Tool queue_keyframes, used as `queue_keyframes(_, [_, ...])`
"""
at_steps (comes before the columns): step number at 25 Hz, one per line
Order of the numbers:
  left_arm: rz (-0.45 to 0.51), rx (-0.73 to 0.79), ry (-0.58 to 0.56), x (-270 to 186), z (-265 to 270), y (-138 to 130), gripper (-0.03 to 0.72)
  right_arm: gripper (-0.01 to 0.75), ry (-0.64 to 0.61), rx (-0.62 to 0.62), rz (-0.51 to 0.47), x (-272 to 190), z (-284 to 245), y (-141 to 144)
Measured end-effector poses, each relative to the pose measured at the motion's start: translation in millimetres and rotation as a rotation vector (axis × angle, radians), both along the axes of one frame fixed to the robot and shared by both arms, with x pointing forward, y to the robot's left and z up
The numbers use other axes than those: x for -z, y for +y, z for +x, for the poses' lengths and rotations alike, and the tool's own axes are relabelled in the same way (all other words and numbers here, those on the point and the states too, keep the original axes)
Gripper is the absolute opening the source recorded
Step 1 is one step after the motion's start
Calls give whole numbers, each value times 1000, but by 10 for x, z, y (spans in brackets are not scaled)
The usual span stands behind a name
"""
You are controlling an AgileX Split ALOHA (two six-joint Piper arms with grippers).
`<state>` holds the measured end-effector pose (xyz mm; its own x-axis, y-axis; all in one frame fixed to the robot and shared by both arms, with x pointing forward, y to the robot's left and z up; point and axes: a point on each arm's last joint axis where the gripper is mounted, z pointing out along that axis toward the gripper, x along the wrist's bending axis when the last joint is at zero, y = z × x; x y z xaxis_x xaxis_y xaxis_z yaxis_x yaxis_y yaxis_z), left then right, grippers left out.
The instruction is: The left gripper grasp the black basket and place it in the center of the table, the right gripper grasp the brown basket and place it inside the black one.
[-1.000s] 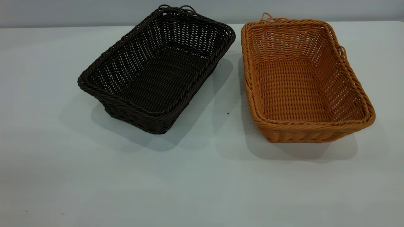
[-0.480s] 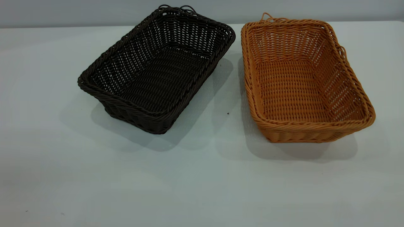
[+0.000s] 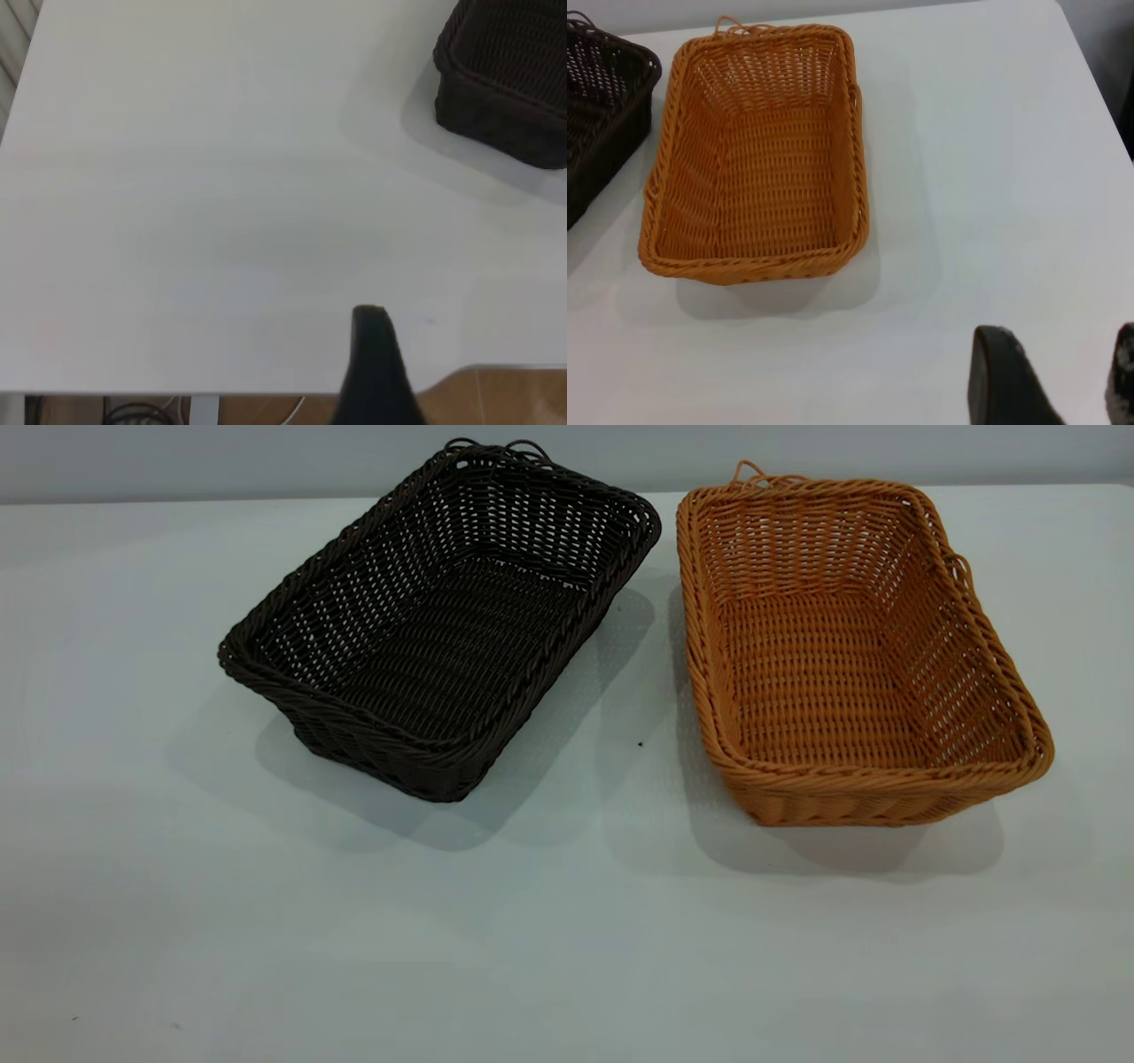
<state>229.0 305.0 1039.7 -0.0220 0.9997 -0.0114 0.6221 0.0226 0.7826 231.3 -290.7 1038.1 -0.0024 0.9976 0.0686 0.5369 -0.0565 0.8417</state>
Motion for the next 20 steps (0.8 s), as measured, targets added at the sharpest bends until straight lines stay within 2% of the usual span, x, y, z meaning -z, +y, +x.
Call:
queue_keyframes(4, [6,1,15,-282,252,-5,475,286,-32,14,69,-44,4,22])
queue_keyframes(6, [12,0,31,-432,446,-8,475,355,-72,18,86,-109,-5,28])
queue_keyframes(9, [24,14,65,-562,865,-25,475,514,-110,25,97,-225,50,23])
queue_keyframes(11, [46,36,69,-587,1166,-37,475,605,-82,31,103,-271,156,16])
queue_keyframes(13, [76,65,68,-596,1480,-49,475,665,-37,42,115,-286,285,8])
queue_keyframes(16, [112,103,118,-530,1956,-68,475,682,26,59,131,-291,510,-7])
queue_keyframes(20, [123,121,150,-388,2518,-92,475,659,103,73,137,-258,783,-26])
